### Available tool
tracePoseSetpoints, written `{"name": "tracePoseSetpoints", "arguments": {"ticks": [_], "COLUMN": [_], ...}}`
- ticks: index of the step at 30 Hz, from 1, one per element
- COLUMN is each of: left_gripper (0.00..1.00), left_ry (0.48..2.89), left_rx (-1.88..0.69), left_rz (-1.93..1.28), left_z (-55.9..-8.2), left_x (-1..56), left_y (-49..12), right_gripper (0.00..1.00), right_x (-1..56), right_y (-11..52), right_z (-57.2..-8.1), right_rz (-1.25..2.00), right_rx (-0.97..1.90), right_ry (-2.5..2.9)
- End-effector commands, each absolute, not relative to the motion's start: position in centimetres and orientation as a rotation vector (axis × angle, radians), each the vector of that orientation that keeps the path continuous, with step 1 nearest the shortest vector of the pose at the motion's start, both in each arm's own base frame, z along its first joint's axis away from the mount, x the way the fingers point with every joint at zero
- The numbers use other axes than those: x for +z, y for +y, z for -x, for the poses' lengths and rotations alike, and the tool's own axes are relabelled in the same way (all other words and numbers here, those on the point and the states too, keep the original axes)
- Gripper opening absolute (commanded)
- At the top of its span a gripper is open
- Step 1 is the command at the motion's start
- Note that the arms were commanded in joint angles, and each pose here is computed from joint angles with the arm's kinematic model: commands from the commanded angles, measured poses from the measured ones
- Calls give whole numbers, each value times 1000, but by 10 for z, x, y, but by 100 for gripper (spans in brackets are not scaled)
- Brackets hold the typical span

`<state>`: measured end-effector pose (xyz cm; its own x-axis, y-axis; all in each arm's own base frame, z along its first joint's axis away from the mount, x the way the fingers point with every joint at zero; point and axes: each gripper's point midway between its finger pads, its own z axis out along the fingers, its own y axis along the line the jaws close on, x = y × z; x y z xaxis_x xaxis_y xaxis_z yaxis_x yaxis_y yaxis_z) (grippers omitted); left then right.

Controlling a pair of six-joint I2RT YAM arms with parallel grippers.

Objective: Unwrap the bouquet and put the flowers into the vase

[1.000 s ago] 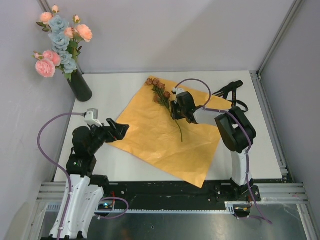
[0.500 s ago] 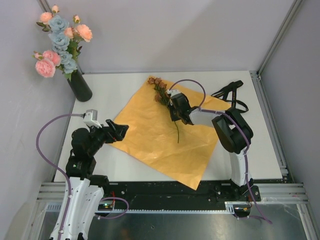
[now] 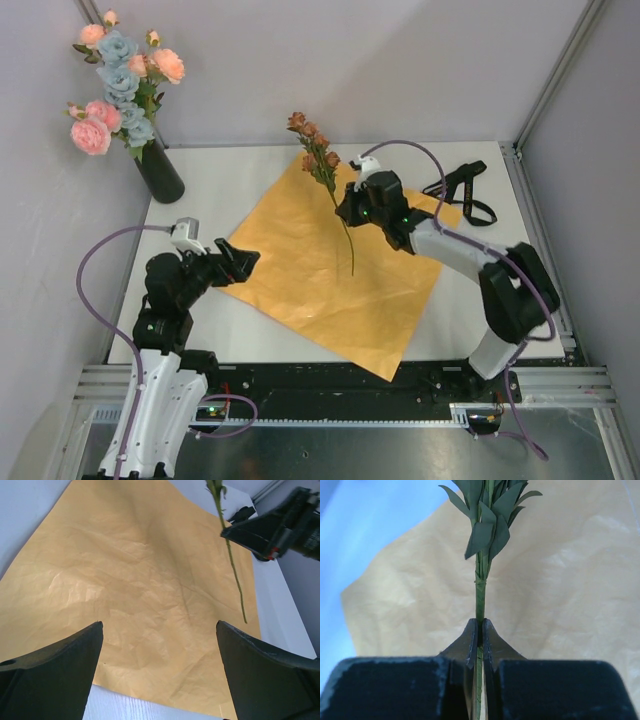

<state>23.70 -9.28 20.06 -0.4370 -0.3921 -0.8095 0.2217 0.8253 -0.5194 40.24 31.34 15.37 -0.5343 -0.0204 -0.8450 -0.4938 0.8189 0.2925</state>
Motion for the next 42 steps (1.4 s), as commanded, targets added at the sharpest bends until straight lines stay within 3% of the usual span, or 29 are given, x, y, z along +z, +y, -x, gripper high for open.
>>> {"name": "tracePoseSetpoints", "arguments": {"ticks": [1,12,18,28,33,34,36,42], "left_gripper": [97,88,80,48,16,8,2,0], "left_ry": [1842,1629,1545,1587,1593,1590,1579,1510], "left_rx": [-736,-1067,-1167,-1231,-1220,-1213,-1191,-1009], "left_rz": [33,-77,-124,-78,-66,-66,-69,-72], "left_z": [-233,-222,-214,-214,-216,-217,-219,-236], "left_x": [229,298,321,309,306,306,308,323], "left_y": [-102,-150,-174,-186,-185,-184,-183,-165], "right_gripper": [0,0,0,0,0,4,15,60], "right_x": [204,267,287,290,286,284,282,277], "right_y": [326,363,383,392,393,393,391,378], "right_z": [-359,-222,-179,-161,-160,-161,-162,-166], "right_rz": [365,518,561,576,591,587,579,568], "right_rx": [870,1246,1323,1340,1330,1321,1302,1210], "right_ry": [1905,1613,1537,1522,1530,1537,1551,1589]}}
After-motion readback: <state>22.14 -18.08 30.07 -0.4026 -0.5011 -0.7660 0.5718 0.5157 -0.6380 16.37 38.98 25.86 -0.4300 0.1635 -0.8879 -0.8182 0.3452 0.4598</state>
